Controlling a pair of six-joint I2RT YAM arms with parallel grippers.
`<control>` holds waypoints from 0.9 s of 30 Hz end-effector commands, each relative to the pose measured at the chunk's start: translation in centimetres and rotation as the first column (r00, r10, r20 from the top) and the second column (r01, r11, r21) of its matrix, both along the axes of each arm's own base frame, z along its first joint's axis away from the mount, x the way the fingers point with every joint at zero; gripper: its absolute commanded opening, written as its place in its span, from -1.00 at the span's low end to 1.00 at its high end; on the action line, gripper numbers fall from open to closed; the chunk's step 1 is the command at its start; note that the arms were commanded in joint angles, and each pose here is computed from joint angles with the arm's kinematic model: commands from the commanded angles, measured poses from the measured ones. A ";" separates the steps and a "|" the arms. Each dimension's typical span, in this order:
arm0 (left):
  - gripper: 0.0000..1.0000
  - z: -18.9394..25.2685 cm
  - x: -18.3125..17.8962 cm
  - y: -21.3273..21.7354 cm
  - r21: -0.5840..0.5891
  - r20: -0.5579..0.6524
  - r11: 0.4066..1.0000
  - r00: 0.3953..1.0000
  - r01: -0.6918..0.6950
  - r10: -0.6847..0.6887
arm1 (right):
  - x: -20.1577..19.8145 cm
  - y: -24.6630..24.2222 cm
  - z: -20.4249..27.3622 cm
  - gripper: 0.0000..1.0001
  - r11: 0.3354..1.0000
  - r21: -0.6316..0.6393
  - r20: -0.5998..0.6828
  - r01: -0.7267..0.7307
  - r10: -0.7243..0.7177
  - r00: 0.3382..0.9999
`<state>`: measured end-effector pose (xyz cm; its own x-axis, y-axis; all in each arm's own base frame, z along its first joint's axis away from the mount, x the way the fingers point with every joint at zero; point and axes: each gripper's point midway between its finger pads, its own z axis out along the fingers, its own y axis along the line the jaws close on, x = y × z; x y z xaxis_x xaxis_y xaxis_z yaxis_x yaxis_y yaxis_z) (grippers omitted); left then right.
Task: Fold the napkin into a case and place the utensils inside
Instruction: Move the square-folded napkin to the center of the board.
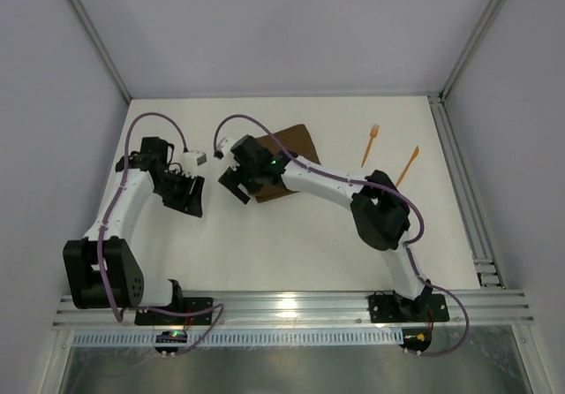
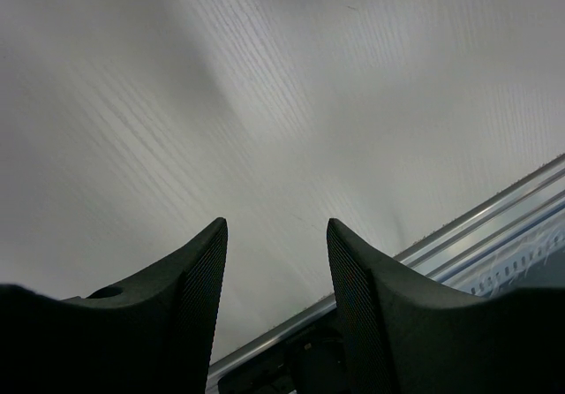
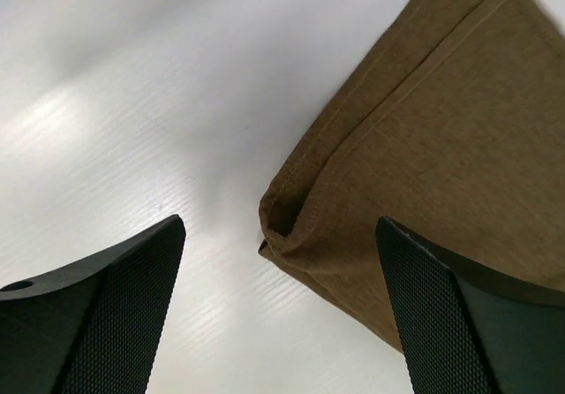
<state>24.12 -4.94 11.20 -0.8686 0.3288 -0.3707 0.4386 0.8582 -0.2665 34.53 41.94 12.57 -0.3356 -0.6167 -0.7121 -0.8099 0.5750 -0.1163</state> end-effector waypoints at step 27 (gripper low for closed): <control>0.01 -1.8 1.1 -2.4 0.113 -0.004 0.986 0.993 0.121 -0.121 | -12.8 -15.8 -4.9 0.54 0.983 -0.184 -0.042 0.001 -0.009 0.999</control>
